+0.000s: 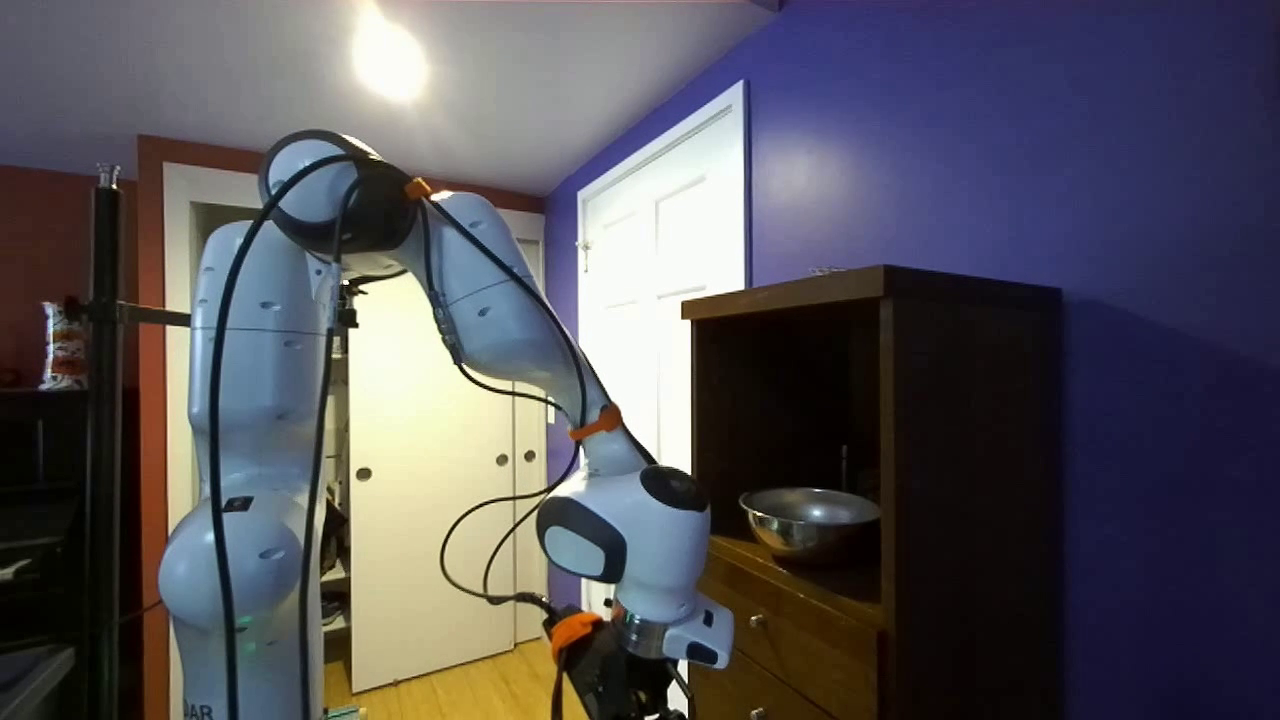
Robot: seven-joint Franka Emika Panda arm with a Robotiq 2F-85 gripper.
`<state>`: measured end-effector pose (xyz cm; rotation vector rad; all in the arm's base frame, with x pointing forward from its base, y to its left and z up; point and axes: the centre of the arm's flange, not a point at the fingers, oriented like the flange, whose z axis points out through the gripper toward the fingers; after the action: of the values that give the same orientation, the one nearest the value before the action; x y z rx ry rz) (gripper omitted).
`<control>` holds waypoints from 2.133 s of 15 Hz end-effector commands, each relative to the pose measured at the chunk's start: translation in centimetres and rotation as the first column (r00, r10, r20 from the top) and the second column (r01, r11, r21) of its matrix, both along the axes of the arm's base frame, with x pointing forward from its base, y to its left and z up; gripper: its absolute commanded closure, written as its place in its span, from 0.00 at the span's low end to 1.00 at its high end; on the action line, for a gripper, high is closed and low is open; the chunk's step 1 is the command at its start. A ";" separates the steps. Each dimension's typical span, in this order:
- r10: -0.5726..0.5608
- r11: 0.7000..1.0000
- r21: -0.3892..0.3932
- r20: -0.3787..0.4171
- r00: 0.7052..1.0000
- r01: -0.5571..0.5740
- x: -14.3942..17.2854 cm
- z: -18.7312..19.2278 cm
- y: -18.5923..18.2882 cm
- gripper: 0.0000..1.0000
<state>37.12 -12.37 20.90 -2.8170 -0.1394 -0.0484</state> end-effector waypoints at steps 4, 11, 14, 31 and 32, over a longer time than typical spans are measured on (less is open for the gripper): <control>-0.041 0.999 0.033 -0.006 0.999 0.042 1.7 -2.9 0.4 0.00; -0.152 0.983 0.102 0.017 0.988 0.150 3.2 -9.6 0.1 0.00; -0.163 0.981 0.109 0.038 0.986 0.158 3.3 -12.7 -0.9 0.00; -0.107 0.988 0.130 0.182 0.978 0.084 2.3 -16.9 -3.0 0.00; -0.124 0.990 0.094 0.200 0.972 0.106 3.0 -17.8 -3.1 0.00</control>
<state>39.43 -15.43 3.97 -2.6917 -0.0425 -0.3344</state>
